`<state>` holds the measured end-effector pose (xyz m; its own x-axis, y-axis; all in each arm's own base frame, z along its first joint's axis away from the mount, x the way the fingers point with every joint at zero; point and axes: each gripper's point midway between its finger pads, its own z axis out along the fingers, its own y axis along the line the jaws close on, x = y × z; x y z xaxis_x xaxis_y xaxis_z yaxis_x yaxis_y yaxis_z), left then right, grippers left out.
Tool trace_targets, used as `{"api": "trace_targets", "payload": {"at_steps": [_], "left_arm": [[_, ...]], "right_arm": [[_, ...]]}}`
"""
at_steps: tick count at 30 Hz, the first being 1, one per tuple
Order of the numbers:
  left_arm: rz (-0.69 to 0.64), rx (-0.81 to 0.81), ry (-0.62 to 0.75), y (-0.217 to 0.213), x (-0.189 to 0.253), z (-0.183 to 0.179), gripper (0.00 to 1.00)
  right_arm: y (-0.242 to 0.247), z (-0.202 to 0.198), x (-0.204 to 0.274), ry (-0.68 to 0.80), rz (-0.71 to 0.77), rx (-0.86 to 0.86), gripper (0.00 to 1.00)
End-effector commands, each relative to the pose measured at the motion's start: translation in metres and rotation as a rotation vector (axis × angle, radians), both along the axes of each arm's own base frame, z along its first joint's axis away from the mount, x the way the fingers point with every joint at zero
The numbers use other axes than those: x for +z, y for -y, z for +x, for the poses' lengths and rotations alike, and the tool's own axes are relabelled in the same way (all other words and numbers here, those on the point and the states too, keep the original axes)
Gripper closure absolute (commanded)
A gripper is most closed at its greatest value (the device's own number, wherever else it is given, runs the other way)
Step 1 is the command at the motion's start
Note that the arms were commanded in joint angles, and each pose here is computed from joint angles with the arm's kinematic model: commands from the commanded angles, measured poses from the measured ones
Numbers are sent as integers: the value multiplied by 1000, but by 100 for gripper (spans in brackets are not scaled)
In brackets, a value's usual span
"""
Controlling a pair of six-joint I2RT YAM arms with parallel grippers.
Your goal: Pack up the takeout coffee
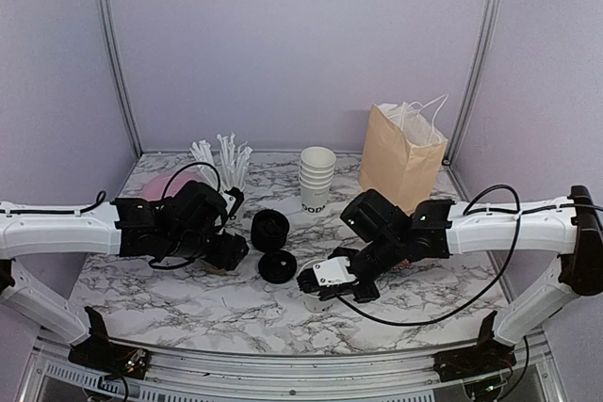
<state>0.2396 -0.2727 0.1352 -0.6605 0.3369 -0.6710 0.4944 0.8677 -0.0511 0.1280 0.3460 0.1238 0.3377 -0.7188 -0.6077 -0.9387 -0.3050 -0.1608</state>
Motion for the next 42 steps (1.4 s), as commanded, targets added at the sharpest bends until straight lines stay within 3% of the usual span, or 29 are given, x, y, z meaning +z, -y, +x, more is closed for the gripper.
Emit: {"api": "trace_targets", "payload": {"at_steps": [1, 8, 16, 29, 42], "left_arm": [[60, -61, 37, 10, 2, -1, 30], [112, -211, 52, 33, -8, -9, 31], [180, -365, 35, 58, -26, -10, 36], [323, -476, 17, 90, -67, -2, 41], [358, -519, -39, 99, -93, -10, 38]], "right_arm": [[-5, 3, -2, 13, 5, -7, 97], [-3, -5, 13, -6, 5, 35, 71], [26, 1, 51, 58, 51, -22, 60], [87, 69, 68, -36, 274, -352, 59], [92, 74, 67, -53, 291, -380, 58]]}}
